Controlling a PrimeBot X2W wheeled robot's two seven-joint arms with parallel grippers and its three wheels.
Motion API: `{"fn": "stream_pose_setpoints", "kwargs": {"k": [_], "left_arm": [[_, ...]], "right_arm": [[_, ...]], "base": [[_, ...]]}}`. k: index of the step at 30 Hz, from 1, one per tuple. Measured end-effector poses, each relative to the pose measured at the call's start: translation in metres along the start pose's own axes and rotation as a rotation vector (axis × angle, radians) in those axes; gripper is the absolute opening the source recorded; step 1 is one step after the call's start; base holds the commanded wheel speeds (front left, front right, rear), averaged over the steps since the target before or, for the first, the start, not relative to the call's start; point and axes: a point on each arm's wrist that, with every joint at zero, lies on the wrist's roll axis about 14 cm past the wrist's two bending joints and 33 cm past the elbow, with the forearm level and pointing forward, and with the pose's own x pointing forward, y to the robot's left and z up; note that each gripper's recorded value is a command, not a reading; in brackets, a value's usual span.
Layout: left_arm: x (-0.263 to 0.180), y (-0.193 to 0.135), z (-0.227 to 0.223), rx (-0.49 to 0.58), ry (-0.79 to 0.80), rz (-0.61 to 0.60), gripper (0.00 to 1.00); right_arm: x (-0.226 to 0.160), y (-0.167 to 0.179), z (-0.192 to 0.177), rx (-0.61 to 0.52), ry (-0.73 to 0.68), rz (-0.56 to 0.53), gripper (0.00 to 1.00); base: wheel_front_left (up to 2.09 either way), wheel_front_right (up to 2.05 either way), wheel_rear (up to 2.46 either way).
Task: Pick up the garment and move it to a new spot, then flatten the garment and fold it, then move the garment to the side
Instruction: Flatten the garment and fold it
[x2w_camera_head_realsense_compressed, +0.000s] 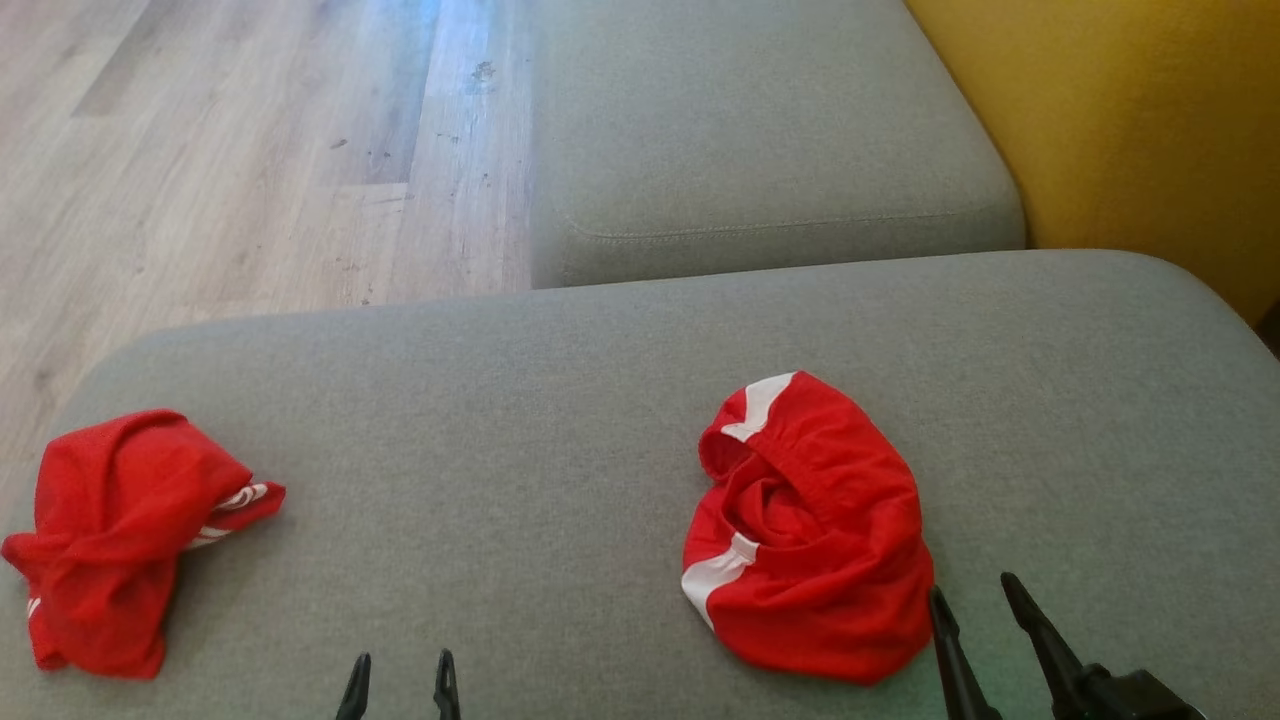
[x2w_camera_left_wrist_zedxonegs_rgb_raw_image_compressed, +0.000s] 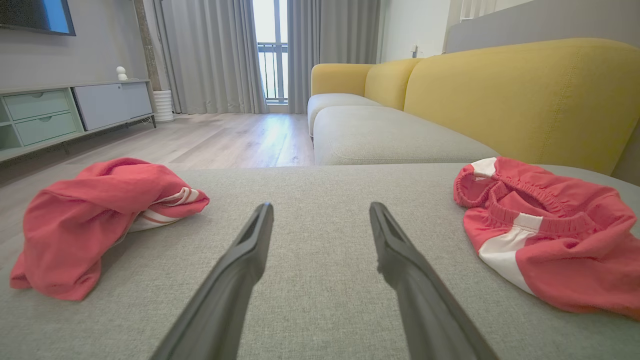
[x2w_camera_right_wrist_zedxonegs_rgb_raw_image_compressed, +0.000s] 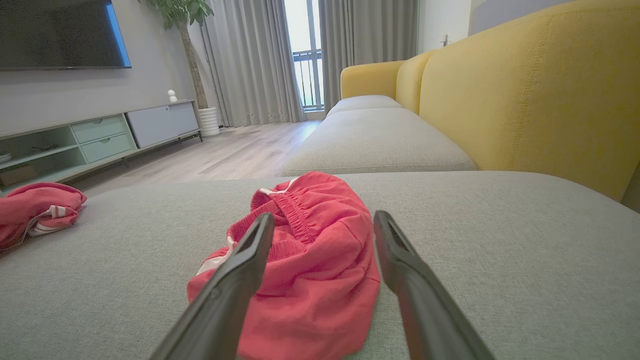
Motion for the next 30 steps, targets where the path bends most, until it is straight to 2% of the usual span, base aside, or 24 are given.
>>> {"fn": "stream_pose_setpoints", "kwargs": {"k": [30], "left_arm": [[0.001, 0.003, -0.01, -0.017, 0.036, -0.005, 1.0]], "right_arm": [[0.007, 0.008, -0.003, 0.008, 0.015, 0.03, 1.0]], "base": [[0.0, 0.0, 0.0]]}}
